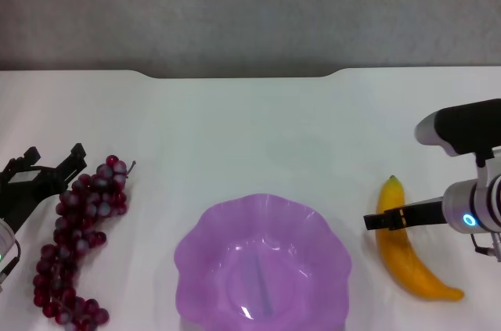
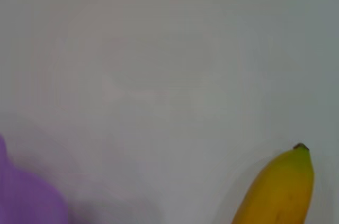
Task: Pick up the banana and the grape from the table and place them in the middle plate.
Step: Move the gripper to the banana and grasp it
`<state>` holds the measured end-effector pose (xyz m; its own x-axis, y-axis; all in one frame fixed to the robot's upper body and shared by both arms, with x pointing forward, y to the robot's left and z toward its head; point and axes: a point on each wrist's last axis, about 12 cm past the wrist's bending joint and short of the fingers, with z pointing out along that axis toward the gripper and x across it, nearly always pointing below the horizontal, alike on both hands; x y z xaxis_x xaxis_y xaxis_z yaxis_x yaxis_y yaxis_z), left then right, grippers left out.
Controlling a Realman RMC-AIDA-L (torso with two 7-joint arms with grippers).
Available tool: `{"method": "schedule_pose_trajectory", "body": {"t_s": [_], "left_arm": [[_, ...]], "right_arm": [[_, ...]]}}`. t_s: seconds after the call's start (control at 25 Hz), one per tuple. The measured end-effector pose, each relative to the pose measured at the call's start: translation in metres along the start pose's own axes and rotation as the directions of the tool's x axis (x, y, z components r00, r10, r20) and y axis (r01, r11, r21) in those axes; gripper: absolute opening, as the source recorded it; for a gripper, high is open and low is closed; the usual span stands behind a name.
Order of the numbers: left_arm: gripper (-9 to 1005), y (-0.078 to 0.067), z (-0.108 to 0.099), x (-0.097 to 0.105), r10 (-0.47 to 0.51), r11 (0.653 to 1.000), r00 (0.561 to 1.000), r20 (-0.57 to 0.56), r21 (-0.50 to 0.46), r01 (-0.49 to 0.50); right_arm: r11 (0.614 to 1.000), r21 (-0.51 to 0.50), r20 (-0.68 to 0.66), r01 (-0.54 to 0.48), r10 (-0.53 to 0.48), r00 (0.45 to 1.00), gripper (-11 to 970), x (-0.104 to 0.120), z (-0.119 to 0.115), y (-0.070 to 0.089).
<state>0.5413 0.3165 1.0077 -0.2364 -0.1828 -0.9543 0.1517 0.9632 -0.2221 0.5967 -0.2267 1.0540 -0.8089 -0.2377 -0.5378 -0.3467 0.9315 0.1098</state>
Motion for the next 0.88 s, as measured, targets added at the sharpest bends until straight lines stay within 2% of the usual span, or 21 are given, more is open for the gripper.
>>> {"method": "schedule_pose_trajectory", "body": {"t_s": [0.2,0.68,0.88], "left_arm": [[891,-0.0004,0.0007,-0.0009,0.002,1.0,1.0,0.004,0.001,-0.002],[891,0.0011,-0.0007,-0.0008,0.0,1.0,1.0,0.006,-0.002,0.0],[891,0.0018,-0.0016,-0.0009,-0.003,1.0,1.0,0.009,-0.003,0.003]], "right_arm": [[1.0,-0.004,-0.015,0.019,-0.019,1.0,857,-0.001,0.0043,0.0044],[1.0,0.007,-0.016,0.029,-0.029,0.999,851,0.0009,0.0058,0.003],[0.999,0.012,-0.004,0.034,-0.034,0.999,680,0.0009,0.0064,0.0028]]}}
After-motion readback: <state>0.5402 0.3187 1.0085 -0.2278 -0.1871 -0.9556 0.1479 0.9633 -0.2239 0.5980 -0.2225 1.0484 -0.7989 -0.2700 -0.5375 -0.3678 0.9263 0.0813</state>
